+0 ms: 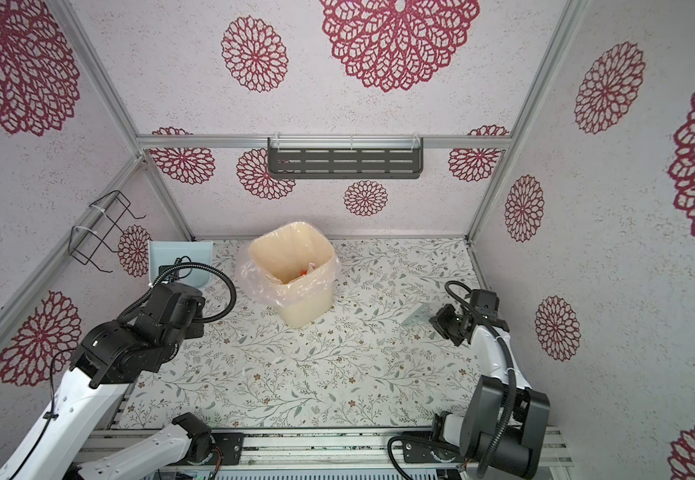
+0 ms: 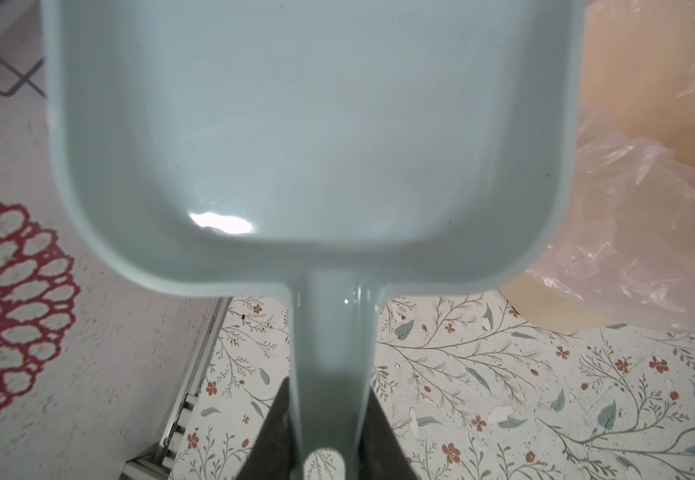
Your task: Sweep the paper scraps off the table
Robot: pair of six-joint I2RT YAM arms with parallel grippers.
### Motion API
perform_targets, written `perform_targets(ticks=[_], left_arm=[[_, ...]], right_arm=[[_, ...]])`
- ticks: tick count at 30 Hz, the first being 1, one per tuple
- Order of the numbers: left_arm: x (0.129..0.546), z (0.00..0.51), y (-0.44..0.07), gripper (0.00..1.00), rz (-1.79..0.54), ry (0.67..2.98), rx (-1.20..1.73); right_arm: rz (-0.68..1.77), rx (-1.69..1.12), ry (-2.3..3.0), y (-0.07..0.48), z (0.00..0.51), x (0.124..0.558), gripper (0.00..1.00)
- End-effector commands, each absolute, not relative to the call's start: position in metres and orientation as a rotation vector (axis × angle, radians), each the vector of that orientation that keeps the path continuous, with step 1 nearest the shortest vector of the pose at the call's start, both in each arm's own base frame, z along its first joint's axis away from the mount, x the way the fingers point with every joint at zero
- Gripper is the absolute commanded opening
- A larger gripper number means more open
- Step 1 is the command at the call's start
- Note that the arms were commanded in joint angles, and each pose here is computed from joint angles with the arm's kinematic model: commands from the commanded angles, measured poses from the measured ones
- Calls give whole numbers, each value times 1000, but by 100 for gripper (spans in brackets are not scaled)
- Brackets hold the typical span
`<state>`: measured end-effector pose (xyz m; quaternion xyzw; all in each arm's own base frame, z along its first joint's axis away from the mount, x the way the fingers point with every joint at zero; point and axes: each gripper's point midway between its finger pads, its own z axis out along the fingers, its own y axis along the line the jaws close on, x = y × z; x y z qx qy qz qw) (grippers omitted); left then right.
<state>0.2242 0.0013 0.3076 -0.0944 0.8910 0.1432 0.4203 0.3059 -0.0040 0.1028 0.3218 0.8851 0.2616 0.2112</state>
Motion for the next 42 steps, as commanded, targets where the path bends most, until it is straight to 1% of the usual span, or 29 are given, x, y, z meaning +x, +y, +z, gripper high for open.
perform_targets(ticks=[1,2,4,5,7,11,17,22,25,29,34,39,40,42], left_arm=[[218,299,7,0,295,2220,-360],[217,293,8,0,288,2225,-383],[215,283,7,0,256,2235,-422],[214,275,6,0,236,2245,-440],[214,262,3,0,194,2259,-488],[213,230,-3,0,110,2293,-585],[224,170,-22,0,-20,2360,-695],[231,124,-30,0,-74,2388,-789],[240,101,-38,0,-137,2398,-807],[243,68,-42,0,-140,2463,-824],[246,37,-44,0,-175,2524,-869],[247,28,-46,0,-176,2562,-874],[246,28,-46,2,-174,2567,-871],[245,28,-45,22,-165,2573,-876]], right_arm=[[628,986,2562,-8,83,276,30],[596,998,2583,-10,80,270,38],[555,1003,2597,-13,80,263,49],[535,1003,2596,-15,82,261,53],[500,998,2586,-19,88,260,60],[522,928,2554,-14,108,267,68],[478,728,2554,3,142,280,72],[427,598,2529,12,169,289,75],[402,556,2524,14,175,291,76],[387,518,2516,15,181,294,77],[378,490,2507,15,184,298,78],[346,458,2503,13,184,302,82],[337,450,2499,11,184,304,82],[318,440,2486,9,185,310,84]])
